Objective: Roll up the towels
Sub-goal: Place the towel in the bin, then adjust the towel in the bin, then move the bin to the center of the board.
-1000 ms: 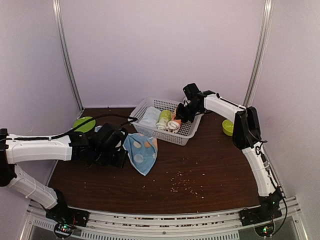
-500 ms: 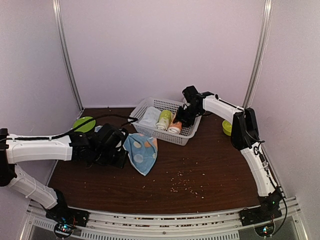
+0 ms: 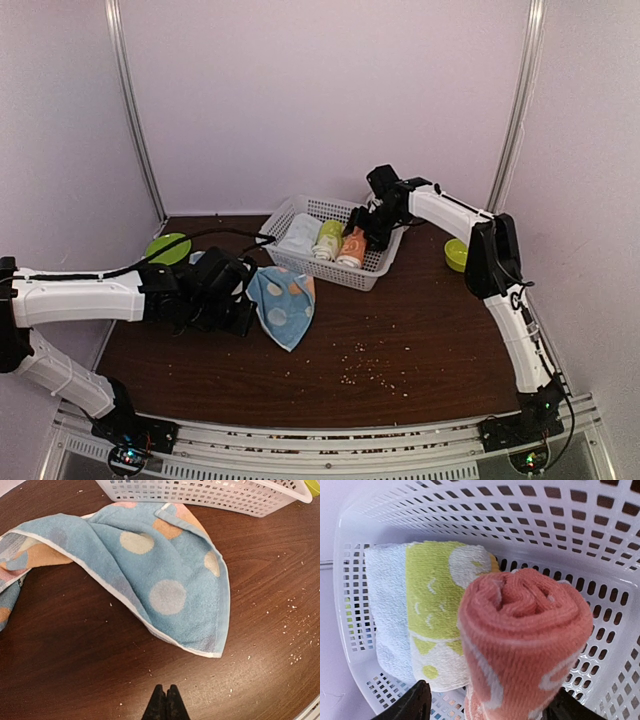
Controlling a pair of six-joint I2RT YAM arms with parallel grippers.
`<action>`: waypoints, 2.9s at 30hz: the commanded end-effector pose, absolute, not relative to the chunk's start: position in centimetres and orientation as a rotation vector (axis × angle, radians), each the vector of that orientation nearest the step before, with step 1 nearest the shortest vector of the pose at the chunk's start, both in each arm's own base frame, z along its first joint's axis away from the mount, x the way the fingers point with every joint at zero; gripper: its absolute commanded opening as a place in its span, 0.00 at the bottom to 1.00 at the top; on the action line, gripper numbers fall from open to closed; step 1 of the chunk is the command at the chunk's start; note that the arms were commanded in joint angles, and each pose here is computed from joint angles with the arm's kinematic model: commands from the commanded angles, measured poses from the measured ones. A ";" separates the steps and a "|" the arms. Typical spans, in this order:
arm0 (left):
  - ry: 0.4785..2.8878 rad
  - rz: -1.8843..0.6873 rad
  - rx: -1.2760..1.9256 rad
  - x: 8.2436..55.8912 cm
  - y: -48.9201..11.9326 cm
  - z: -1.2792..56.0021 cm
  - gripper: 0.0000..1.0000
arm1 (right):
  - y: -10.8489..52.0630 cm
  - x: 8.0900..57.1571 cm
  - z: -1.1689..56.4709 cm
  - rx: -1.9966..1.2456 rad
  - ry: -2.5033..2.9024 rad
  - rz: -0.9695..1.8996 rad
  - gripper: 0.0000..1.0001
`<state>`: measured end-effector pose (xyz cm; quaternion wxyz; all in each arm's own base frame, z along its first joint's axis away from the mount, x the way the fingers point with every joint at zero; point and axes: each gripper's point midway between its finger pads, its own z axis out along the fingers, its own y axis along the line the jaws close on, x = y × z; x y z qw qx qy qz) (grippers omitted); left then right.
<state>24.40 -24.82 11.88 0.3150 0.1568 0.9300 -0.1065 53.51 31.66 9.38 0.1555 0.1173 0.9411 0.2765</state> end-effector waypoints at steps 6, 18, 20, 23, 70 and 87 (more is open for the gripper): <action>2.414 -0.337 0.388 25.1 -25.8 13.1 0.00 | 30.3 53.9 15.1 0.336 2.588 0.783 0.74; 2.424 -0.333 0.390 25.0 -25.6 12.5 0.00 | 29.6 55.3 12.6 0.407 2.590 0.757 0.21; 2.426 -0.333 0.391 25.0 -25.7 12.5 0.00 | 29.6 55.5 12.0 0.425 2.593 0.759 0.21; 2.428 -0.330 0.393 25.0 -25.7 12.4 0.00 | 29.7 56.0 11.2 0.450 2.595 0.778 0.20; 2.407 -0.347 0.386 24.9 -25.5 12.8 0.00 | 26.6 53.0 17.0 0.270 2.571 0.500 0.43; 2.381 -0.267 0.353 25.5 -24.1 14.5 0.00 | 28.4 50.7 23.1 0.170 2.459 0.562 0.53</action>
